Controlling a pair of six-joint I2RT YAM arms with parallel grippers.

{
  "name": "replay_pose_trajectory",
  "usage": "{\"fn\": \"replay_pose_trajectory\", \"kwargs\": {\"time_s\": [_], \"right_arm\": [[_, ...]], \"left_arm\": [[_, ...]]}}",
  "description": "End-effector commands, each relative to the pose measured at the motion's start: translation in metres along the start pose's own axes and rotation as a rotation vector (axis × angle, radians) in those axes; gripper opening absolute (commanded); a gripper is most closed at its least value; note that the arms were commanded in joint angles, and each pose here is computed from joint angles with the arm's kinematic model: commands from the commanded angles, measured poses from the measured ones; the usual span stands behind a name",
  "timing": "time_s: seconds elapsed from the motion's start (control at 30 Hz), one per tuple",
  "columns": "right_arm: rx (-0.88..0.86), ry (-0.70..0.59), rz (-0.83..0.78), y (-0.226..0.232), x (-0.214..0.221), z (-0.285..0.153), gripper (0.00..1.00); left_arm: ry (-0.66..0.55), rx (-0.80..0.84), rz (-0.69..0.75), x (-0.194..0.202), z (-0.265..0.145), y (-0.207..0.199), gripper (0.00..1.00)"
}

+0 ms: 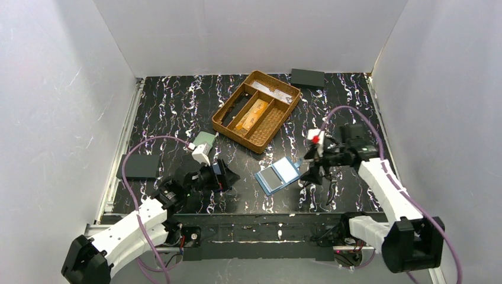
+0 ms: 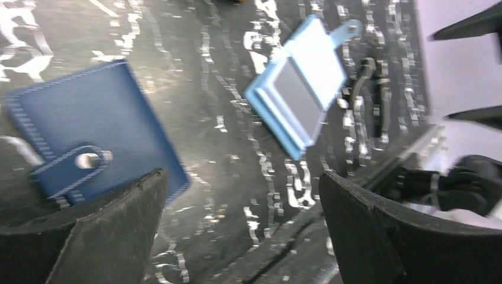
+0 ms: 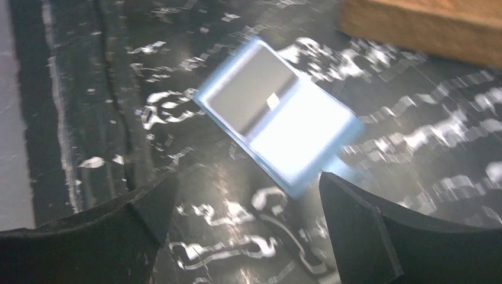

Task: Take the credit cards out of the card holder
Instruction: Remove the credit card from the card holder.

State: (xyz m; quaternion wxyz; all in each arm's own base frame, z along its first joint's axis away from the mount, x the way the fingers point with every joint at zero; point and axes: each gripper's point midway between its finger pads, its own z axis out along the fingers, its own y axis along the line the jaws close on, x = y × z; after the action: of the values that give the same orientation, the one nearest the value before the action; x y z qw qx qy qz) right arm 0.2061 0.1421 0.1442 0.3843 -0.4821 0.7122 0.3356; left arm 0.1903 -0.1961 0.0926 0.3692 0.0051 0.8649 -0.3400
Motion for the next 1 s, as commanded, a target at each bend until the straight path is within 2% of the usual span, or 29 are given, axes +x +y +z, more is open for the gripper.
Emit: {"fn": "replay_pose_trajectory", "kwargs": {"time_s": [0.0, 0.07, 0.13, 0.3, 0.4, 0.47, 0.5, 0.63, 0.97], "right_arm": [[-0.070, 0.085, -0.067, 0.015, -0.019, 0.032, 0.97], [-0.128, 0.093, -0.004, 0.021, -0.021, 0.048, 0.93], [-0.185, 0.068, 0.106, 0.025, -0.023, 0.062, 0.85], [-0.190, 0.058, 0.320, 0.019, -0.019, 0.080, 0.53], [-0.154, 0.034, 0.403, 0.014, -0.014, 0.088, 0.34], [-0.124, 0.039, 0.435, 0.010, -0.009, 0.091, 0.27], [-0.108, 0.046, 0.451, 0.007, -0.006, 0.093, 0.24], [-0.078, 0.078, 0.500, 0.001, 0.005, 0.098, 0.18], [-0.105, 0.138, 0.572, 0.003, 0.023, 0.107, 0.15]], "left_arm": [[0.047, 0.228, -0.114, -0.002, -0.004, -0.066, 0.98], [0.051, 0.267, -0.154, 0.002, 0.001, -0.086, 0.98], [0.059, 0.267, -0.197, 0.008, 0.009, -0.098, 0.98], [0.012, 0.225, -0.273, 0.008, 0.032, -0.108, 0.88], [0.002, 0.187, -0.298, 0.008, 0.047, -0.107, 0.74], [0.006, 0.173, -0.309, 0.009, 0.056, -0.109, 0.62], [0.009, 0.161, -0.319, 0.010, 0.061, -0.108, 0.55], [0.025, 0.129, -0.338, 0.016, 0.078, -0.107, 0.45], [0.060, 0.081, -0.368, 0.026, 0.099, -0.103, 0.37]]}}
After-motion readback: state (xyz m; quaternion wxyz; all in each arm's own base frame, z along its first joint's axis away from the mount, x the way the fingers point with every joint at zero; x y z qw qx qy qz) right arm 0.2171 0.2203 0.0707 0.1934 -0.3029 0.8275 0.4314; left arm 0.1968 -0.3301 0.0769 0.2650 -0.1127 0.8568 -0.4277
